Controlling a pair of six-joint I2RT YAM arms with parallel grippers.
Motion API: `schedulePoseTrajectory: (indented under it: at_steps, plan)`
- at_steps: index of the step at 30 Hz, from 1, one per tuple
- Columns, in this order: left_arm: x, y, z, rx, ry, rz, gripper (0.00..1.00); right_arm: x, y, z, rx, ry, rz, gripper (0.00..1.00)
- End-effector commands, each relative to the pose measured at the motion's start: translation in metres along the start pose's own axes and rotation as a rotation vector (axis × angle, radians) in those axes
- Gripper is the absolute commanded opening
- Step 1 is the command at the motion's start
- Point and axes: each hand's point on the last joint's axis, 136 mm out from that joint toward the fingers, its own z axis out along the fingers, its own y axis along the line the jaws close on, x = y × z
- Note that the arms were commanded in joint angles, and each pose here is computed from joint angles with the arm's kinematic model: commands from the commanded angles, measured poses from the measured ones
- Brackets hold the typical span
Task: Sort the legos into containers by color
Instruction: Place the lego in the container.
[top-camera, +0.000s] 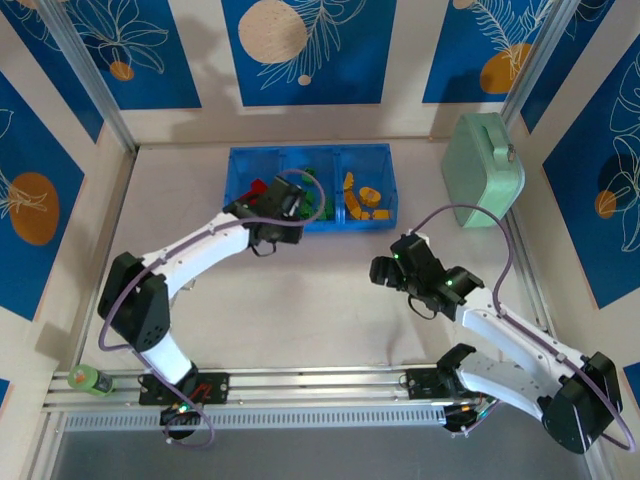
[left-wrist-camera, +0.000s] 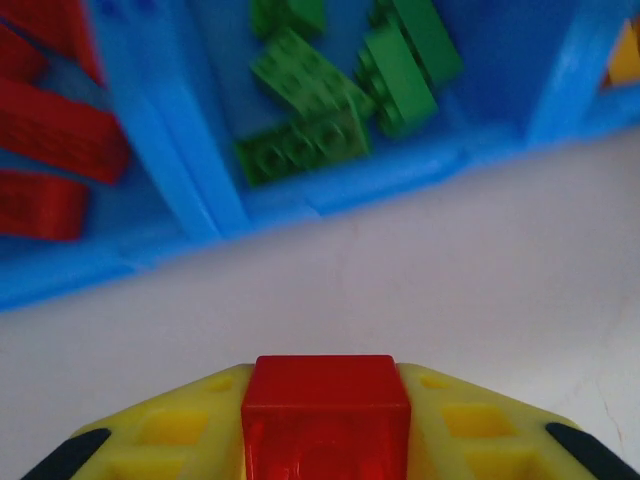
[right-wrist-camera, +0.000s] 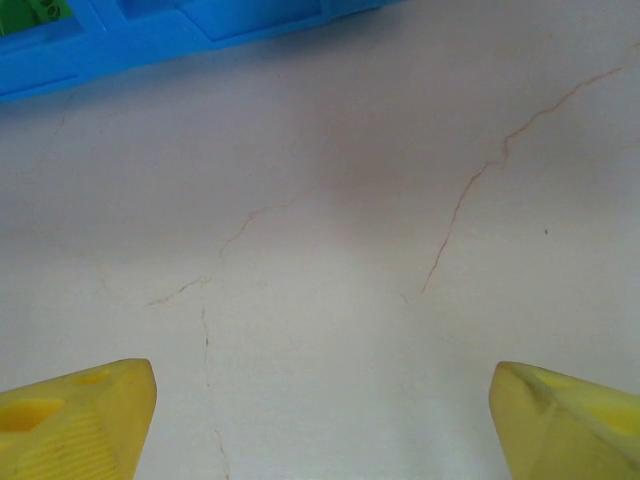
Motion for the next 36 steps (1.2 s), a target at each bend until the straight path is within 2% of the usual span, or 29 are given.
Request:
schedulePoseTrajectory:
  at_steps: [1,9,24,26,27,28,30,36]
  plan:
    - [-0.027,0.015,-0.002,-0.007,-0.026,-0.002,0.35,0.009,-0.009,-0.002,0.012,0.016,0.026,0.87]
    - [-0.063,0.058,0.017,-0.038,-0.049,-0.097,0.35,0.014,-0.017,-0.006,0.022,0.007,0.03,0.87]
    - [-0.087,0.109,0.064,-0.092,-0.024,-0.2,0.37,0.01,-0.019,-0.012,0.023,-0.006,0.019,0.87]
    - [-0.093,0.112,0.061,-0.093,-0.032,-0.207,0.45,0.01,-0.018,-0.013,0.021,-0.006,0.016,0.87]
    - [-0.096,0.113,0.058,-0.098,-0.039,-0.206,0.53,0.01,-0.019,-0.013,0.023,-0.007,0.016,0.87]
    - [-0.099,0.114,0.054,-0.105,-0.052,-0.209,0.65,0.009,-0.019,-0.013,0.025,-0.008,0.016,0.87]
    - [-0.103,0.115,0.046,-0.107,-0.076,-0.21,0.76,0.009,-0.019,-0.013,0.024,-0.009,0.018,0.88]
    - [-0.107,0.119,0.017,-0.121,-0.147,-0.209,0.79,0.001,-0.011,-0.014,-0.003,-0.032,0.008,0.89]
